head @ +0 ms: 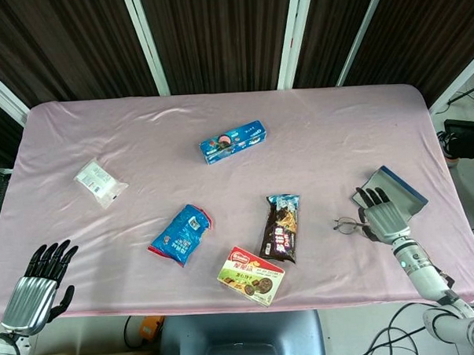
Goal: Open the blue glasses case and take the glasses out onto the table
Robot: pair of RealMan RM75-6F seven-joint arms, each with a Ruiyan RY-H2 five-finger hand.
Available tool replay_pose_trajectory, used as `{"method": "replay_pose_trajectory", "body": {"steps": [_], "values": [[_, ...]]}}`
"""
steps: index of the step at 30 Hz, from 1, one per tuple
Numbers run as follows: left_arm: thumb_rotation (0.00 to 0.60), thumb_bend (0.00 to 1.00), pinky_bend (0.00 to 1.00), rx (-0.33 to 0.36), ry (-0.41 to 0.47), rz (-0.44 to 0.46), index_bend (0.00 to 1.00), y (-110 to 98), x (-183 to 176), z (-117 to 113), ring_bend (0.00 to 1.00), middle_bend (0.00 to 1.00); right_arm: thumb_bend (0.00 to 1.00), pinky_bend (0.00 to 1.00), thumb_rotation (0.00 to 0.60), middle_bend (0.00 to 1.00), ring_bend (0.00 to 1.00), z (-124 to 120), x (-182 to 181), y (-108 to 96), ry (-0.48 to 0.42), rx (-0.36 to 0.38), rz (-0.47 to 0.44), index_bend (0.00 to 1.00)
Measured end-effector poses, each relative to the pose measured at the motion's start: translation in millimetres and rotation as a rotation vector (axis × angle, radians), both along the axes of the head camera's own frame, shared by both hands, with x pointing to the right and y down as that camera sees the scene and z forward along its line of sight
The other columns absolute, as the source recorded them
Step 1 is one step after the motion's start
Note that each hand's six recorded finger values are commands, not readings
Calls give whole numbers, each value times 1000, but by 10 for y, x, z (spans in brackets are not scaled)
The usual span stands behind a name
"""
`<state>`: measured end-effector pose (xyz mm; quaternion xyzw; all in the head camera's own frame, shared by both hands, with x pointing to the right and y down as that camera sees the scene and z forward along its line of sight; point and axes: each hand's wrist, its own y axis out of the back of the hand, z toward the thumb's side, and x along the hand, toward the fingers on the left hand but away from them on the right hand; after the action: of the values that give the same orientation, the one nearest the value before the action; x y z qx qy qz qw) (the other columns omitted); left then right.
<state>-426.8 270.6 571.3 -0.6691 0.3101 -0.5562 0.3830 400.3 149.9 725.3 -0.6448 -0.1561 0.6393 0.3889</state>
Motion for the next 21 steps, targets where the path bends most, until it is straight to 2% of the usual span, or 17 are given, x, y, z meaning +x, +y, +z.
{"method": "replay_pose_trajectory", "body": {"steps": [21], "values": [[600,442,0,7,12,-4,0,-1,-23,-36,0,0,553,0,600,15,0,64,-54,43,-8,3,10,691]]}}
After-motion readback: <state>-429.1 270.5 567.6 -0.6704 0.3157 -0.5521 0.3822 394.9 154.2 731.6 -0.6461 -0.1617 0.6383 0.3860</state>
